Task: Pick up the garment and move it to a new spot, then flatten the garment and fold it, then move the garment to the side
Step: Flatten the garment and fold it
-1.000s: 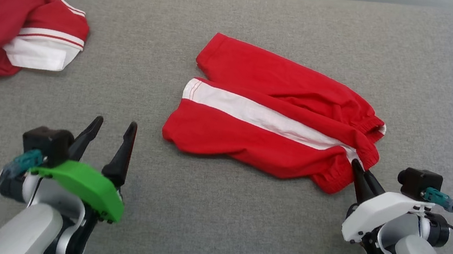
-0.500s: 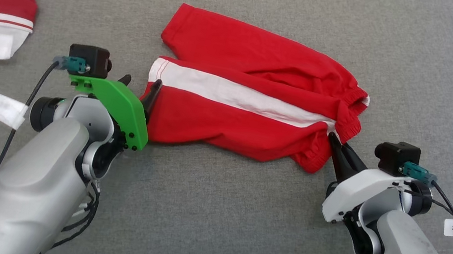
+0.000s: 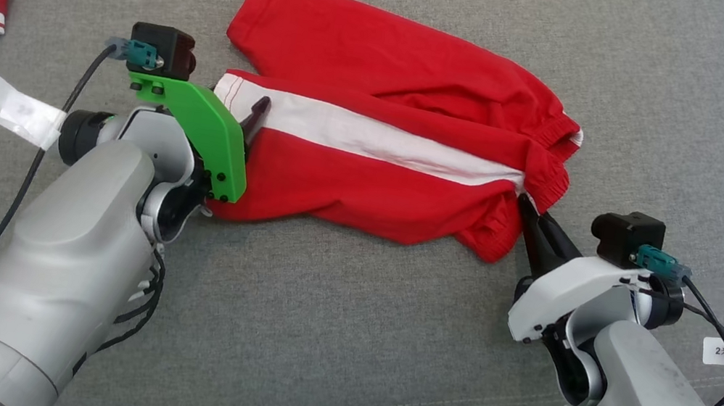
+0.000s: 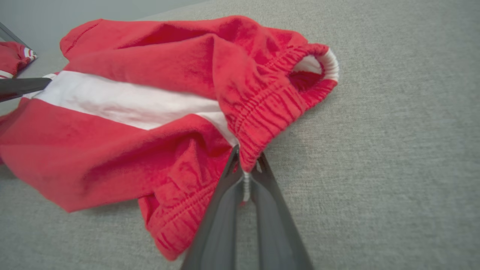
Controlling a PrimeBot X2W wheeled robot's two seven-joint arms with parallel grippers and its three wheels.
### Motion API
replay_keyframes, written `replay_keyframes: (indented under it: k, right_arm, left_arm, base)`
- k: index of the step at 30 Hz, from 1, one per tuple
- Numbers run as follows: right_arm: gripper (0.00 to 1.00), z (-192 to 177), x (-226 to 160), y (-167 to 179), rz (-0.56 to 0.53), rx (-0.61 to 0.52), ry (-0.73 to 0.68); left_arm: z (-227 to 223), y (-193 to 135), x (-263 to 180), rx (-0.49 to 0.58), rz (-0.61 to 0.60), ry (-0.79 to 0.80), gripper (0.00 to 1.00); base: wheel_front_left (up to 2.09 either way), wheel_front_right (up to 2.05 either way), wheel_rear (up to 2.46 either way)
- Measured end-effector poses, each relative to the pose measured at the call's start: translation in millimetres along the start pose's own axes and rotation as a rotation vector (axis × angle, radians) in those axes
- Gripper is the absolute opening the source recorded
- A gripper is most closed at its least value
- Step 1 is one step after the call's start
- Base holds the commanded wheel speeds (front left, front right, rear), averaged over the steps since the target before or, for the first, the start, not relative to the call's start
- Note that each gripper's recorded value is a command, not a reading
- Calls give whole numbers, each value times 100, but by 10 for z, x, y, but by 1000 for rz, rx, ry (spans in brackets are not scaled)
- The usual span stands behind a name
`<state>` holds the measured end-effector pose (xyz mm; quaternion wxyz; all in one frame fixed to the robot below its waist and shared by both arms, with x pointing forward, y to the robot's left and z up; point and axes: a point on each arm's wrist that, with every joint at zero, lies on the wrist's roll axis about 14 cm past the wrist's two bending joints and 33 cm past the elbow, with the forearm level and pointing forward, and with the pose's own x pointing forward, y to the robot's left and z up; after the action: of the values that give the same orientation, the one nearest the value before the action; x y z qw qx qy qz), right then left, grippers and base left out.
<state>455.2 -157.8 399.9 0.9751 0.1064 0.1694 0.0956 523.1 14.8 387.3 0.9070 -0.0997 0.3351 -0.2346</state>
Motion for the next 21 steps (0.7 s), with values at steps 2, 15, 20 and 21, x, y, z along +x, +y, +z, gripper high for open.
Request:
replay_keyframes:
  k: [2,15,20,21]
  right_arm:
    - [0,-6,2,8,2,2,0]
    - [0,1,0,25,6,-3,-7]
    - [0,30,-4,24,6,-5,-13]
    - [0,32,-9,18,5,-5,-16]
  left_arm:
    - [-50,-15,-8,1,-8,27,100]
    - [10,-144,-16,22,-39,7,47]
    - [-61,-105,11,31,-20,33,35]
    - [-53,-111,17,30,-21,26,24]
  base:
    - [0,0,0]
    - [0,0,0]
    - [0,0,0]
    - [0,0,0]
